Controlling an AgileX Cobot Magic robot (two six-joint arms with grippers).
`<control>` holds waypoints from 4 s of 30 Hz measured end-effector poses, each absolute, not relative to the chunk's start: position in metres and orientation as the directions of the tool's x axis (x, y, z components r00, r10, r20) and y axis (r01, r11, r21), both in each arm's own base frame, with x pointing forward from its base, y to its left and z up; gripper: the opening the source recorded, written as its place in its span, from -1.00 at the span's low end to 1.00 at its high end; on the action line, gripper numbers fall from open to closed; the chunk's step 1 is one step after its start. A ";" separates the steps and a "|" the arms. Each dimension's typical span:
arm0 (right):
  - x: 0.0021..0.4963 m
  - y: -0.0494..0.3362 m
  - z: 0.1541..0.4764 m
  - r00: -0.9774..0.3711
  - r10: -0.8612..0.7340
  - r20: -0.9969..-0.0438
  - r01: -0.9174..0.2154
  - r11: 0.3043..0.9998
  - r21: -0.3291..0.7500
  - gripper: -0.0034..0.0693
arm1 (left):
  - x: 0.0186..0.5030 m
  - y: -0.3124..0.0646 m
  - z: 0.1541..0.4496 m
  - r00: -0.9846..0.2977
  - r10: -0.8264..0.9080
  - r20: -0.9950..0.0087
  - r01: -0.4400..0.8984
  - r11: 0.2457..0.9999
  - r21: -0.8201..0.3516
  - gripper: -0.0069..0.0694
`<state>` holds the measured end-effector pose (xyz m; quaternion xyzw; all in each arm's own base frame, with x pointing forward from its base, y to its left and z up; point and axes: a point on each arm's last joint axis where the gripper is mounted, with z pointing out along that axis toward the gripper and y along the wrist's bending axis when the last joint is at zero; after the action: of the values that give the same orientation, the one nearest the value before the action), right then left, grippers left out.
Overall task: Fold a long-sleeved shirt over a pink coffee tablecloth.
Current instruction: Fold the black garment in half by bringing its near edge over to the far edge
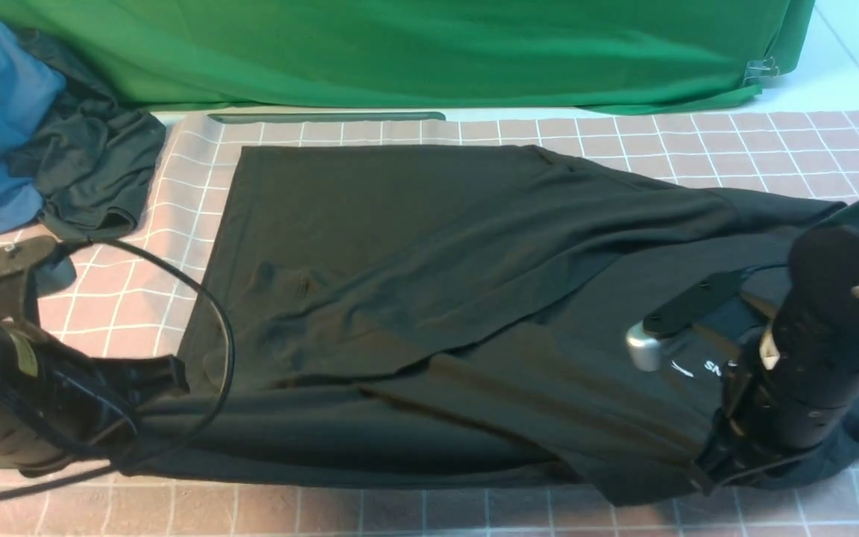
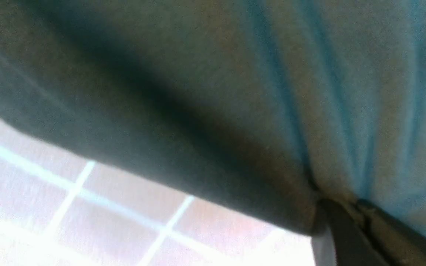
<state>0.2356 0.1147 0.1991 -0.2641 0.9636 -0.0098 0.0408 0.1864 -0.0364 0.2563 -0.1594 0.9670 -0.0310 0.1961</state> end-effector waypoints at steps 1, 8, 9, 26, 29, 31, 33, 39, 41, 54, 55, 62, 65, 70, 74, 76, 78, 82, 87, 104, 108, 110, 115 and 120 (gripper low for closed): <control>0.234 0.114 0.204 -0.851 -0.519 -0.082 -0.518 0.854 -0.042 -0.75 | 0.188 -0.038 0.261 -0.866 -0.328 -0.377 -0.297 0.945 -0.140 -0.70; 0.244 0.118 0.226 -0.831 -0.540 -0.136 -0.537 0.841 -0.057 -0.76 | 0.206 -0.043 0.286 -0.799 -0.368 -0.476 -0.286 0.928 -0.239 -0.70; 0.247 0.120 0.231 -0.827 -0.540 -0.155 -0.538 0.841 -0.061 -0.77 | 0.210 -0.044 0.288 -0.793 -0.372 -0.483 -0.285 0.926 -0.246 -0.70; 0.330 0.096 0.240 -0.889 -0.428 -0.164 -0.434 0.901 0.000 -0.77 | 0.290 -0.060 0.283 -0.779 -0.347 -0.522 -0.278 0.938 -0.209 -0.70; 0.347 0.092 0.245 -0.891 -0.415 -0.186 -0.421 0.907 -0.003 -0.77 | 0.309 -0.061 0.284 -0.769 -0.365 -0.525 -0.292 0.931 -0.219 -0.70; 0.359 0.088 0.249 -0.893 -0.404 -0.197 -0.411 0.911 -0.006 -0.77 | 0.325 -0.058 0.286 -0.754 -0.389 -0.529 -0.312 0.921 -0.233 -0.70; 0.371 0.086 0.251 -0.896 -0.393 -0.204 -0.401 0.916 -0.005 -0.77 | 0.342 -0.050 0.287 -0.734 -0.423 -0.531 -0.341 0.906 -0.250 -0.70; 0.414 0.092 0.245 -0.891 -0.380 -0.246 -0.393 0.920 0.000 -0.77 | 0.384 -0.035 0.273 -0.716 -0.487 -0.501 -0.396 0.874 -0.283 -0.70; 0.427 0.095 0.238 -0.891 -0.378 -0.250 -0.392 0.920 0.004 -0.77 | 0.397 -0.035 0.262 -0.730 -0.475 -0.492 -0.392 0.880 -0.268 -0.70; 0.469 0.100 0.247 -0.900 -0.291 -0.325 -0.300 0.954 -0.025 0.15 | 0.427 -0.038 0.233 -0.760 -0.461 -0.458 -0.391 0.887 -0.244 -0.70; 0.464 0.103 0.257 -0.900 -0.284 -0.330 -0.301 0.954 -0.001 0.16 | 0.427 -0.038 0.235 -0.758 -0.462 -0.461 -0.391 0.887 -0.246 -0.70; 0.423 0.144 0.236 -0.890 -0.403 -0.212 -0.436 0.889 0.139 -0.02 | 0.423 -0.037 0.234 -0.783 -0.457 -0.423 -0.404 0.890 -0.213 -0.70; 0.413 0.157 0.213 -0.886 -0.431 -0.171 -0.456 0.878 0.148 0.12 | 0.423 -0.037 0.234 -0.785 -0.457 -0.419 -0.405 0.890 -0.210 -0.70; 0.417 0.165 0.196 -0.875 -0.410 -0.258 -0.447 0.889 0.103 0.51 | 0.423 -0.037 0.234 -0.786 -0.456 -0.418 -0.405 0.890 -0.209 -0.70; 0.423 0.161 0.195 -0.879 -0.373 -0.296 -0.402 0.915 0.042 0.59 | 0.423 -0.037 0.234 -0.787 -0.453 -0.420 -0.402 0.892 -0.208 -0.70; 0.425 0.160 0.194 -0.879 -0.365 -0.307 -0.393 0.919 0.034 0.59 | 0.423 -0.037 0.234 -0.787 -0.453 -0.420 -0.402 0.892 -0.208 -0.70; 0.428 0.160 0.190 -0.878 -0.356 -0.319 -0.386 0.922 0.034 0.60 | 0.423 -0.037 0.234 -0.787 -0.453 -0.420 -0.402 0.892 -0.208 -0.70; 0.434 0.162 0.180 -0.869 -0.350 -0.349 -0.384 0.923 0.032 0.48 | 0.423 -0.037 0.234 -0.787 -0.453 -0.420 -0.402 0.892 -0.208 -0.70; 0.438 0.162 0.180 -0.839 -0.377 -0.393 -0.415 0.910 0.013 -0.48 | 0.423 -0.038 0.234 -0.786 -0.457 -0.417 -0.404 0.889 -0.214 -0.70; 0.464 0.131 0.233 -0.781 -0.386 -0.490 -0.419 0.907 -0.047 -0.69 | 0.438 -0.038 0.271 -0.725 -0.453 -0.518 -0.369 0.891 -0.264 -0.70; 0.470 0.130 0.237 -0.746 -0.377 -0.549 -0.414 0.908 -0.060 -0.69 | 0.443 -0.038 0.273 -0.689 -0.454 -0.565 -0.350 0.891 -0.290 -0.70; 0.472 0.131 0.239 -0.730 -0.373 -0.573 -0.412 0.909 -0.066 -0.69 | 0.447 -0.037 0.272 -0.670 -0.461 -0.583 -0.344 0.888 -0.306 -0.70; 0.480 0.133 0.233 -0.698 -0.359 -0.619 -0.404 0.912 -0.074 -0.69 | 0.460 -0.019 0.259 -0.610 -0.533 -0.586 -0.394 0.846 -0.360 -0.70; 0.491 0.136 0.220 -0.661 -0.342 -0.667 -0.393 0.916 -0.080 -0.69 | 0.472 -0.008 0.241 -0.574 -0.563 -0.594 -0.403 0.826 -0.393 -0.69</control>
<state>0.4907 0.1358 0.2199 -0.2019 0.9107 0.0355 0.3585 0.4720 -0.0084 0.2414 -0.2742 0.8807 -0.1075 0.3709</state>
